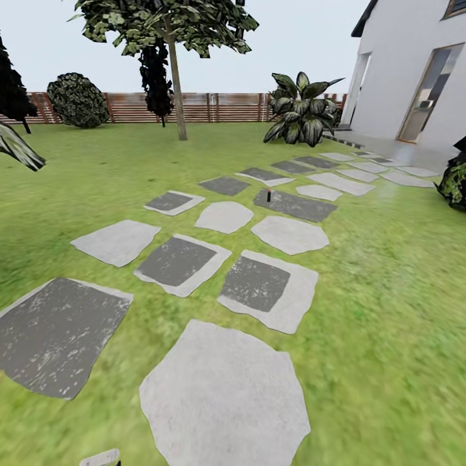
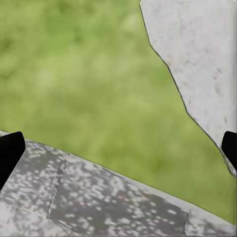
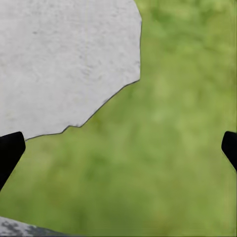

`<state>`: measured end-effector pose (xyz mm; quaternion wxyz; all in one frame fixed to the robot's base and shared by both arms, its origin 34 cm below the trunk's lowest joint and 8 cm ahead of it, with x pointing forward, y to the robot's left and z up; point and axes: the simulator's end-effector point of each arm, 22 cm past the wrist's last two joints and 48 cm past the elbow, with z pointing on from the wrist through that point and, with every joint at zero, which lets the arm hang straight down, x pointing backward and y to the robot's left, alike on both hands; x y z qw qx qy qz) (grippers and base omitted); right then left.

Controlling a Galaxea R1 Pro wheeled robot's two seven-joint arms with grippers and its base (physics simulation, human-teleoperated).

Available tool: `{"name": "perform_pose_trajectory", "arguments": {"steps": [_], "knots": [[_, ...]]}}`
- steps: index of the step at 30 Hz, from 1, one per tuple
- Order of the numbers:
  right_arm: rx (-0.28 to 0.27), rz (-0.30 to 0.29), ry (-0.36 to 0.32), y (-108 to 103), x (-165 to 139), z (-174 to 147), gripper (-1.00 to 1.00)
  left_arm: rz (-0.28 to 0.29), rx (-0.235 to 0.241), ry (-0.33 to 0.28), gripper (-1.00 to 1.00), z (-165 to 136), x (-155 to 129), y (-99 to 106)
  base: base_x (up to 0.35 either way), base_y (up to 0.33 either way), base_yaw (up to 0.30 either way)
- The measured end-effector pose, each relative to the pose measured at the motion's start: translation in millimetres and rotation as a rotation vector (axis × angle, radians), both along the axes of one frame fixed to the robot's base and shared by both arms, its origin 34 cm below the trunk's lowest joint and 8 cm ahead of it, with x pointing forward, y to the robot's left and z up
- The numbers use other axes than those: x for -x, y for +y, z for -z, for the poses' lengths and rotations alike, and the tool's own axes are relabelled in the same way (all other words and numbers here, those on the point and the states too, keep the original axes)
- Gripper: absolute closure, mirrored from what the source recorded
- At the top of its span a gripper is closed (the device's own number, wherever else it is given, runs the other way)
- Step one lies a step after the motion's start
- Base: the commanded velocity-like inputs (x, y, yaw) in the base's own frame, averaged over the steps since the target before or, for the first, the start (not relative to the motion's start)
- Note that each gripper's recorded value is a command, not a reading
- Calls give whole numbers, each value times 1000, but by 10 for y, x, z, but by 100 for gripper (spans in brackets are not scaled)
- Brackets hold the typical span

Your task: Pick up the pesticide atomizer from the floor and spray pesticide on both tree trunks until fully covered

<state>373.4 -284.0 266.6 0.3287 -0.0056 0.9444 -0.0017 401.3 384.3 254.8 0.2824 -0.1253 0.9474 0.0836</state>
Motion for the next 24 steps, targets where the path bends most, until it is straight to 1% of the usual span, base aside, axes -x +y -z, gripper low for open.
{"name": "perform_pose_trajectory", "arguments": {"steps": [24], "knots": [[0,0,-1,0,-3,-2,-100,0,0,0,-100,0,-1,-1,339,0,0]]}}
